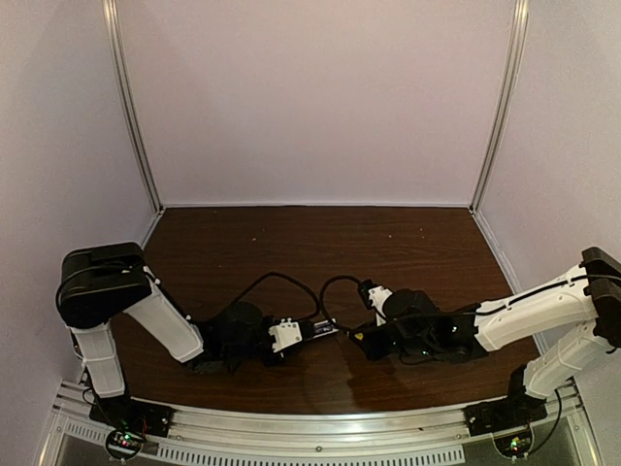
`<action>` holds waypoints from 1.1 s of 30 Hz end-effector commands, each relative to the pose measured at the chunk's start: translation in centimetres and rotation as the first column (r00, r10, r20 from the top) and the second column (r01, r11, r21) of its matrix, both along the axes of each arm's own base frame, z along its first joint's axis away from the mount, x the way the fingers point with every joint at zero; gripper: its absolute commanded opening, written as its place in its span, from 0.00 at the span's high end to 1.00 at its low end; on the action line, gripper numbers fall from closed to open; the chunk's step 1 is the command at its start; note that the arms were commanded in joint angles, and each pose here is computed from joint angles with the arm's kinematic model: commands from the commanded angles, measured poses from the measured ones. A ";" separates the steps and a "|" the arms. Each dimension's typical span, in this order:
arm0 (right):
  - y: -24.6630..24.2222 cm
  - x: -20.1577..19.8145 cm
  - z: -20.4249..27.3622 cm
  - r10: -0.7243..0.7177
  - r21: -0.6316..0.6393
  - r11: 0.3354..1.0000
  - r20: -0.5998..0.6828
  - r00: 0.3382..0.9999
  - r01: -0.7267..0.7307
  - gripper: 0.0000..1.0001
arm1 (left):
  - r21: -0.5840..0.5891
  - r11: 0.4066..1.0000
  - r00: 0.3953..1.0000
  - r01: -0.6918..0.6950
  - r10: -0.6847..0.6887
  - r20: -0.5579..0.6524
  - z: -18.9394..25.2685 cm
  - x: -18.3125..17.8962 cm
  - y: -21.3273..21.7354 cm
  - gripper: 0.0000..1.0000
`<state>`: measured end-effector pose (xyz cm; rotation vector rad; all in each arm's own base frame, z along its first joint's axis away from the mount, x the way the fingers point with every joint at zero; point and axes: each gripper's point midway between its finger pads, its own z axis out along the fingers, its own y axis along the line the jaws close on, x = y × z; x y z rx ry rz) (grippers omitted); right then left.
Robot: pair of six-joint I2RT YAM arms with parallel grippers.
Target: Unload the batteries from the remote control
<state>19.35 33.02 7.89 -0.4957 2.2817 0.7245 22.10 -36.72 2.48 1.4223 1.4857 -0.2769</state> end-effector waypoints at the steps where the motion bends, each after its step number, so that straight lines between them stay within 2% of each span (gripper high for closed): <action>1: 2.9 -3.0 2.2 0.175 0.152 0.974 -0.039 0.984 -0.167 1.00 | -0.123 0.992 0.998 0.024 -0.017 0.057 3.5 0.3 -1.5 1.00; 23: 4.2 -4.0 4.1 0.254 0.276 0.933 -0.056 0.965 -0.230 1.00 | -0.148 0.988 0.998 0.039 -0.030 0.063 4.1 -0.2 -1.3 1.00; 33: 4.6 -4.2 4.0 0.274 0.289 0.926 -0.070 0.959 -0.243 1.00 | -0.145 0.989 0.998 0.037 -0.028 0.064 4.1 -0.1 -1.3 1.00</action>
